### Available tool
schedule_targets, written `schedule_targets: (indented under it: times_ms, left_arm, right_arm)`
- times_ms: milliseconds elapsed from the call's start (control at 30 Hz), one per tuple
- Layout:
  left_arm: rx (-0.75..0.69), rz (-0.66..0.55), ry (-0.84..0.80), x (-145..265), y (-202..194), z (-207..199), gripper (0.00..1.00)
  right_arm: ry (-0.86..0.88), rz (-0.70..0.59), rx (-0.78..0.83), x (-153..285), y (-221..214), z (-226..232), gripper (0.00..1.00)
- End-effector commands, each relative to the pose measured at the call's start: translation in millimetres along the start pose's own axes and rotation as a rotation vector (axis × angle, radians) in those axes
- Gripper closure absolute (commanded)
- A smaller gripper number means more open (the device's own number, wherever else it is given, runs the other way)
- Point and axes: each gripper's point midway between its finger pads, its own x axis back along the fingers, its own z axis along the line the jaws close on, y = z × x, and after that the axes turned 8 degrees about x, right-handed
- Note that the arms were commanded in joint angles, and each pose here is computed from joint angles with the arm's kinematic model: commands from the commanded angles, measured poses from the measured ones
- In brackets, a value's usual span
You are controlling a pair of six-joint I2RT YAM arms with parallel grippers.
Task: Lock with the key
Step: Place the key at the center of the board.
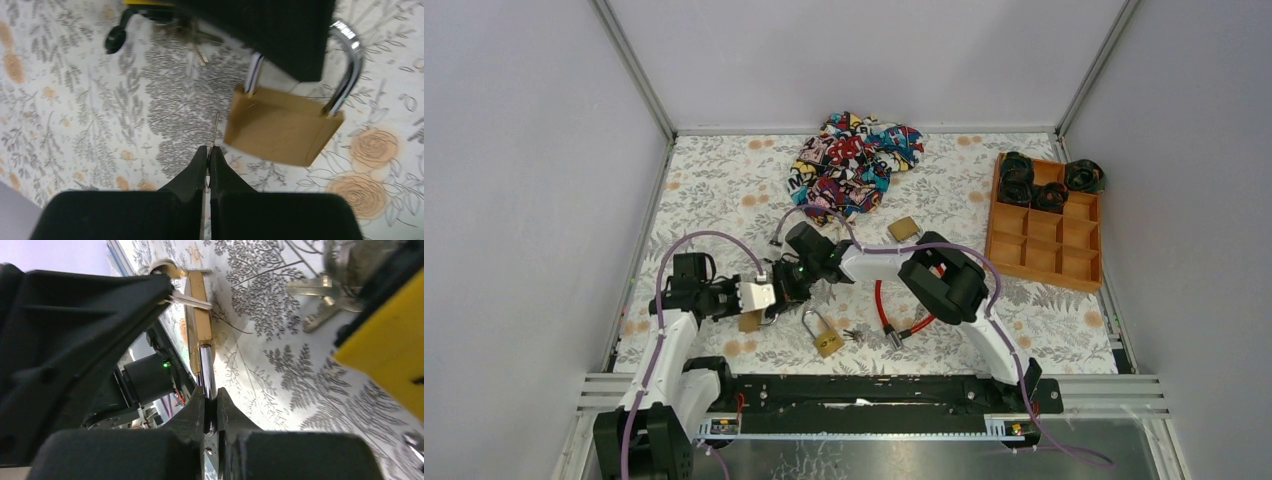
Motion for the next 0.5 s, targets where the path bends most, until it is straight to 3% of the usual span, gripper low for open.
schedule_targets:
  times_ms: [0,100,200,300,367,467]
  left_arm:
    - [-0.083,0.011,-0.109,-2,-8,-30,0.88]
    - [-0.108,0.021,-0.167,1,-9,-42,0.44]
    - [-0.121,0.016,-0.198,7,-5,-46,0.22]
    - [-0.112,-0.021,-0.186,13,8,-37,0.1]
    - [-0.058,-0.088,-0.155,19,29,-25,0.06]
    - [0.104,-0.256,-0.109,33,76,-3,0.02]
  right_arm:
    - [0.076,-0.001,-0.003,-5,10,34,0.97]
    - [0.005,0.022,0.039,2,7,27,0.81]
    - [-0.096,0.031,0.15,20,13,30,0.63]
    - [-0.197,0.001,0.26,51,29,34,0.49]
    - [-0.24,-0.04,0.292,79,42,34,0.28]
    - [-0.293,-0.116,0.337,131,63,37,0.08]
